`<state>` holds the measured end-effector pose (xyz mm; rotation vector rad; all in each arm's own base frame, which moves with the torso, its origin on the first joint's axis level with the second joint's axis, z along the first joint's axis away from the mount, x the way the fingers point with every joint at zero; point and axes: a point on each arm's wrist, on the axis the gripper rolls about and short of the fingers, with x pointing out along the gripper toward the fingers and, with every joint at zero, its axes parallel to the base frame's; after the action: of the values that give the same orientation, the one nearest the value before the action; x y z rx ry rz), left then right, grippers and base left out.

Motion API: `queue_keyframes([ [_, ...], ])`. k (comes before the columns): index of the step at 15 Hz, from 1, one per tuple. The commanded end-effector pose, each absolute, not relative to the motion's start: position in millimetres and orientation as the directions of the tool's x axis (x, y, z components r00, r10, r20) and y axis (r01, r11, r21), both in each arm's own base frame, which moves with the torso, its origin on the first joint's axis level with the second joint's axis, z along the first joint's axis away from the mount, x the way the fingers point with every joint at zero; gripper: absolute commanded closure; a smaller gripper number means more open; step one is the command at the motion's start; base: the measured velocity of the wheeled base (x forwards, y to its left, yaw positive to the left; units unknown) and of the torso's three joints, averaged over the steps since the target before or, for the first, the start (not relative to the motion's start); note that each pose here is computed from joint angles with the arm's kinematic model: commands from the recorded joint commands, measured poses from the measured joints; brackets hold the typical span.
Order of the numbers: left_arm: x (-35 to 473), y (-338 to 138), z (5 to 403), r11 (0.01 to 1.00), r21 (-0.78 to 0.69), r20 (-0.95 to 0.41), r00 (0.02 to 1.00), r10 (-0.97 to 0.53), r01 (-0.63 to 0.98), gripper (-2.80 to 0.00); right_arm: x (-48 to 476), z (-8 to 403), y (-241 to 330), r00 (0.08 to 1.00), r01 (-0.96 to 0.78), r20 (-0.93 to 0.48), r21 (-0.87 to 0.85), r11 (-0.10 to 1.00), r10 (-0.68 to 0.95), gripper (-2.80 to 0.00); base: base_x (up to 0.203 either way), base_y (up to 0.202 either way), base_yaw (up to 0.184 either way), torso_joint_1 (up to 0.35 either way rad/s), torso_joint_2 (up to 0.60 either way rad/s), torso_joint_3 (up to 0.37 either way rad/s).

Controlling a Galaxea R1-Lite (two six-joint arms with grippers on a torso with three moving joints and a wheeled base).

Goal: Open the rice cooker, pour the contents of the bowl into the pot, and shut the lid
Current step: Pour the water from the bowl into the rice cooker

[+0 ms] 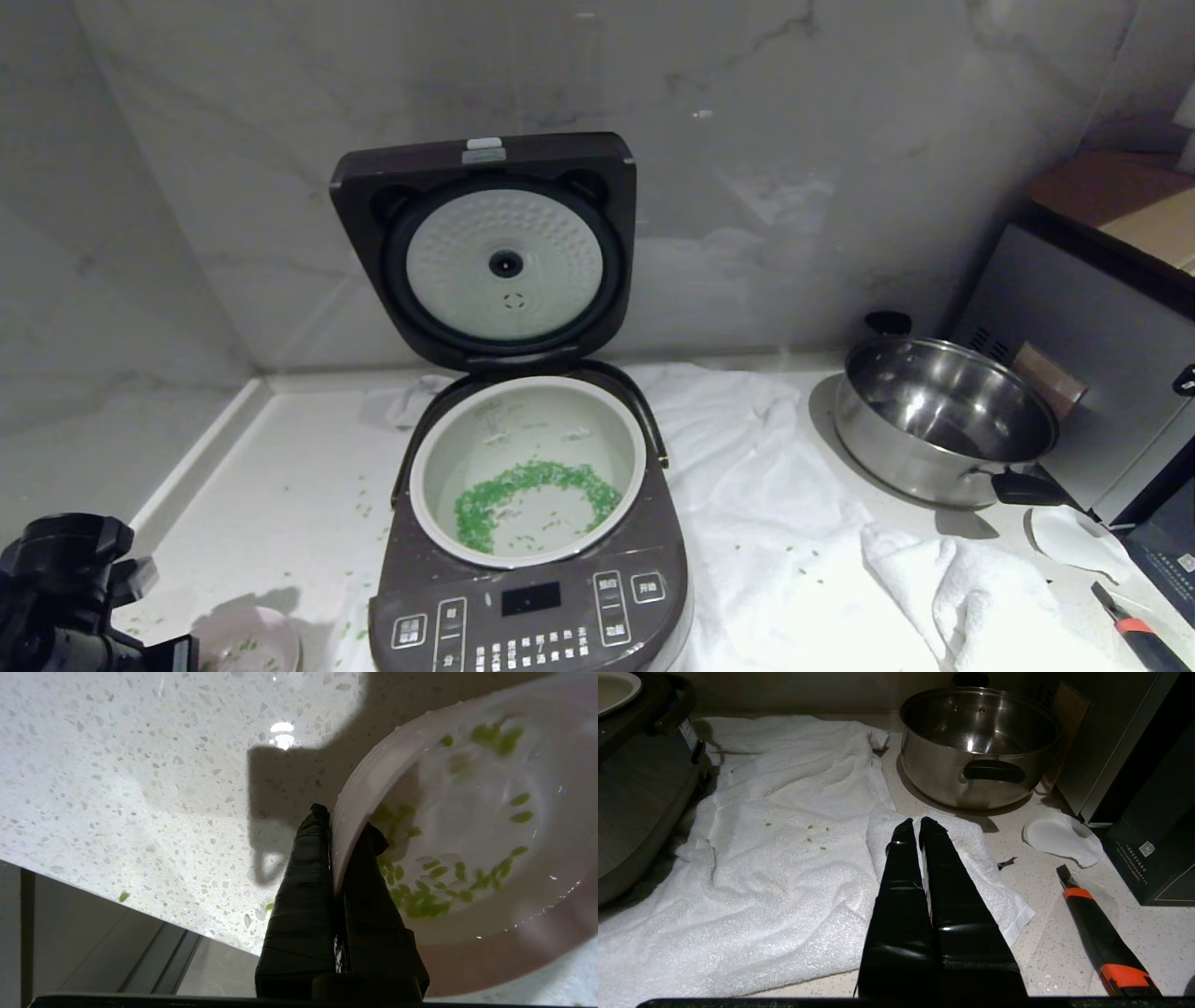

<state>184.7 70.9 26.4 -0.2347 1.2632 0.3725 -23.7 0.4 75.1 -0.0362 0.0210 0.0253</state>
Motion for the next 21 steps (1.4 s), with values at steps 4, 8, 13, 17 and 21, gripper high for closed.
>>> queue_keyframes([
  [4, 204.4, 77.4, 54.8, 0.916, 0.029, -0.95, 0.275, 0.15, -0.4, 0.0, -23.8, 75.0, 0.4, 0.999, -0.028, -0.021, -0.036, 0.999, 0.028, 0.0, 0.0, 0.0, 0.0, 0.0, 0.0, 0.0],
  [8, 216.1, 79.1, 67.9, 0.914, 0.023, -0.953, 0.267, 0.143, -0.406, 0.0, -23.8, 75.0, 0.4, 0.999, -0.027, -0.021, -0.036, 0.999, 0.026, 0.0, 0.0, 0.0, 0.0, 0.0, 0.0, 0.0],
  [13, 228.6, 79.2, 83.4, 0.908, 0.007, -0.955, 0.266, 0.13, -0.419, 0.0, -23.8, 75.0, 0.4, 0.999, -0.028, -0.021, -0.036, 0.999, 0.028, 0.0, 0.0, 0.0, 0.0, 0.0, 0.0, 0.0],
  [17, 235.4, 72.6, 93.9, 0.913, -0.003, -0.946, 0.299, 0.13, -0.407, 0.0, -23.7, 75.0, 0.4, 0.999, -0.027, -0.023, -0.036, 0.999, 0.026, 0.0, 0.0, 0.0, 0.0, 0.0, 0.0, 0.0],
  [21, 248.9, 70.4, 112.3, 0.908, -0.018, -0.94, 0.317, 0.127, -0.418, 0.0, -23.7, 75.0, 0.4, 0.999, -0.027, -0.023, -0.036, 0.999, 0.027, 0.0, 0.0, 0.0, 0.0, 0.0, 0.0, 0.0],
])
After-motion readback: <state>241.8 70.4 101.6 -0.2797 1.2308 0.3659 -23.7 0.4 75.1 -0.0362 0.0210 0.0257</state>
